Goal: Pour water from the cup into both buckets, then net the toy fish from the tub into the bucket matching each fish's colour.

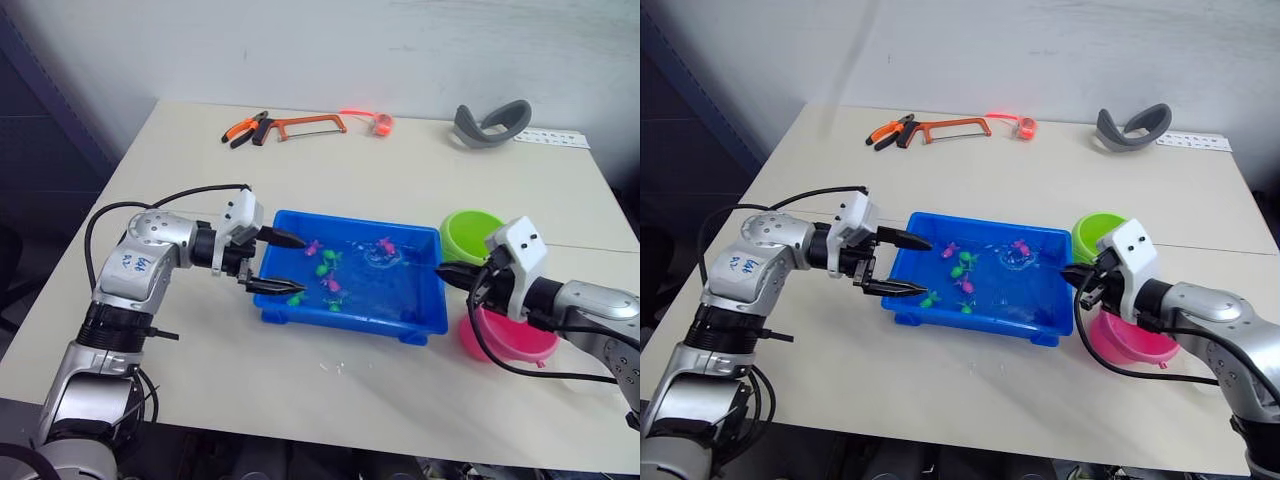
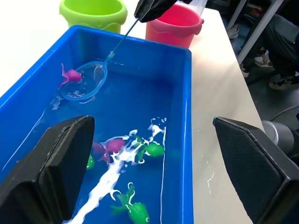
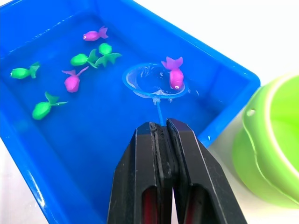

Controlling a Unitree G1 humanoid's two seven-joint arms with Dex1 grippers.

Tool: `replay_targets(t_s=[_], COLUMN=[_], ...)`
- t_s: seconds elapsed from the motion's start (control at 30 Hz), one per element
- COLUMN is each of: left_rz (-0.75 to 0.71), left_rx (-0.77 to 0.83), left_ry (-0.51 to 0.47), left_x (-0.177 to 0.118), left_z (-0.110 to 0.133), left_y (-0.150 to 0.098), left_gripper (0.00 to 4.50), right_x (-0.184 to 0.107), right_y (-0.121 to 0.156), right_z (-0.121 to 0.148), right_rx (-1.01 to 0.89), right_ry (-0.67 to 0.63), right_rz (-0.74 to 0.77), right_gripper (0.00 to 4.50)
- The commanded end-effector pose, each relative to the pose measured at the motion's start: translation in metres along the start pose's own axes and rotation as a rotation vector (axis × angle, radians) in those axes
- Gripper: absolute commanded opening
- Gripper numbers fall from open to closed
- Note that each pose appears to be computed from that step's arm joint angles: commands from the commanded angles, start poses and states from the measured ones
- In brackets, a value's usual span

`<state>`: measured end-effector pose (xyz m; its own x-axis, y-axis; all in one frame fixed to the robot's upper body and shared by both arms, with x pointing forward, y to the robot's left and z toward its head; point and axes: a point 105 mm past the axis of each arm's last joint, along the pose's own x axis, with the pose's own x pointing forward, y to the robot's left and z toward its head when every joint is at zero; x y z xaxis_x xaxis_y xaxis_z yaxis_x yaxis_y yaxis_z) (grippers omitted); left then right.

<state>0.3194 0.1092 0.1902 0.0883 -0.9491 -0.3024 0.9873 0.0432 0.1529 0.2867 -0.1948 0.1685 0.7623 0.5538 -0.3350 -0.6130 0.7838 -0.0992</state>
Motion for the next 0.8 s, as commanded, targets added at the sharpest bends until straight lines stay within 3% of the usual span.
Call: replay_targets(t_s=[0.03, 0.37, 0.8], left_rz=[-0.011, -0.084, -0.285], left_rx=[0.049, 0.06, 0.052], left_ry=[-0.023, -0.078, -0.183], left_x=[0.002, 0.02, 0.055], left_z=[0.012, 0.023, 0.048], left_y=[0.004, 0.006, -0.006], left_gripper=[4.44, 4.44, 4.44], right_x=[-0.012, -0.053, -0.123], right_y=[0.008, 0.032, 0.044], right_z=[0.011, 0.022, 0.036], right_rx=[-0.102, -0.355, -0.405], right_ry=[-0.037, -0.149, -0.214], right_rz=[0.009, -0.017, -0.193], right_gripper=[0.0, 0.0, 0.0])
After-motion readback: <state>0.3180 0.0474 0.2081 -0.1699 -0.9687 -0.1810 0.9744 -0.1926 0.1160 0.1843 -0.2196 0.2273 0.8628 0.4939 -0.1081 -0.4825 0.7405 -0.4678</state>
